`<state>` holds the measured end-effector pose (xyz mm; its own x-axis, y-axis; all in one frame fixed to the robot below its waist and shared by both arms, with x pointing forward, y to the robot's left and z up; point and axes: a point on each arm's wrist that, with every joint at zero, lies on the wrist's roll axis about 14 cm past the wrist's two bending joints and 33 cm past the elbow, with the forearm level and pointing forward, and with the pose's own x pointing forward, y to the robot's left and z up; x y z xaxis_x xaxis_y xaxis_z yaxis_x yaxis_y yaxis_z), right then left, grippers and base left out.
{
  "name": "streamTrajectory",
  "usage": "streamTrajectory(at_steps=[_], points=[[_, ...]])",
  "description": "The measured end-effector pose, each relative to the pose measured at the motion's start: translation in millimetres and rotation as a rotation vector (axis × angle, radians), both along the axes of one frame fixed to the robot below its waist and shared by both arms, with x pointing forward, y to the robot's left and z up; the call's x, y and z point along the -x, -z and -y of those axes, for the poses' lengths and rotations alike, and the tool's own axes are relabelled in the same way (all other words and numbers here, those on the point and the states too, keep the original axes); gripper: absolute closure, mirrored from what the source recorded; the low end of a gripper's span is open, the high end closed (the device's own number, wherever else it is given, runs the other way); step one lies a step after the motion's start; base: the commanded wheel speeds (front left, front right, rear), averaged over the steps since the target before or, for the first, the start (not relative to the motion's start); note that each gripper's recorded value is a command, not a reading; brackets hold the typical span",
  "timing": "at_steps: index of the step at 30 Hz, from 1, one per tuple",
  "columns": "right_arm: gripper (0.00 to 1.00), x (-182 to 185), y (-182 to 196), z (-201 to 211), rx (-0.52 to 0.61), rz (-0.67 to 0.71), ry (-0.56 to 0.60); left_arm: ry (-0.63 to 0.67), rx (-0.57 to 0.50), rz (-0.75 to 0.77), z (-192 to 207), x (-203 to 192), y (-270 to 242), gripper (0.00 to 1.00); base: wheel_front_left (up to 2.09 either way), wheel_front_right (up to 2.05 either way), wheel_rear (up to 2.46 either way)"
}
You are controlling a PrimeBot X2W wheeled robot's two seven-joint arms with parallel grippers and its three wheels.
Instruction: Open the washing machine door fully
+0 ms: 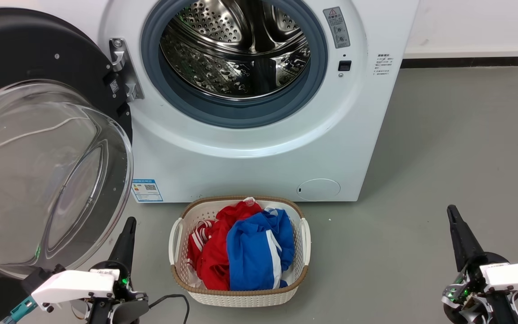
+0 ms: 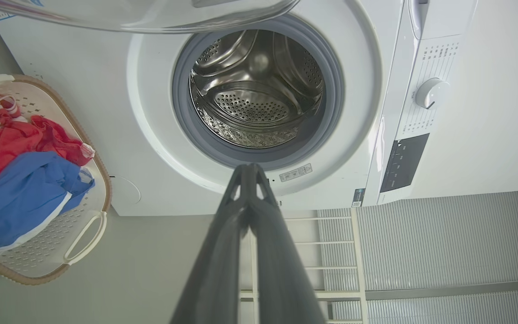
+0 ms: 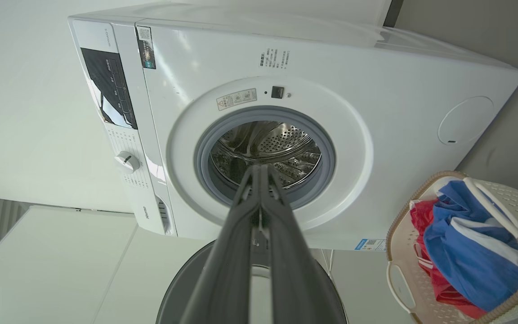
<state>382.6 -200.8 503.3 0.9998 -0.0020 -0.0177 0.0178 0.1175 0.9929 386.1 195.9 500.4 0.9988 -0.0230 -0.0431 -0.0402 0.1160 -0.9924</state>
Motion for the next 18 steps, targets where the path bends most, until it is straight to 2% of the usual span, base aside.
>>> streamTrajectory(at_steps=[18], points=[[1.00, -5.0, -0.6, -0.8, -0.120, 0.007, 0.000, -0.027, 0.119, 0.033, -4.1, -1.4, -3.7, 1.00, 0.00, 0.00, 0.00]])
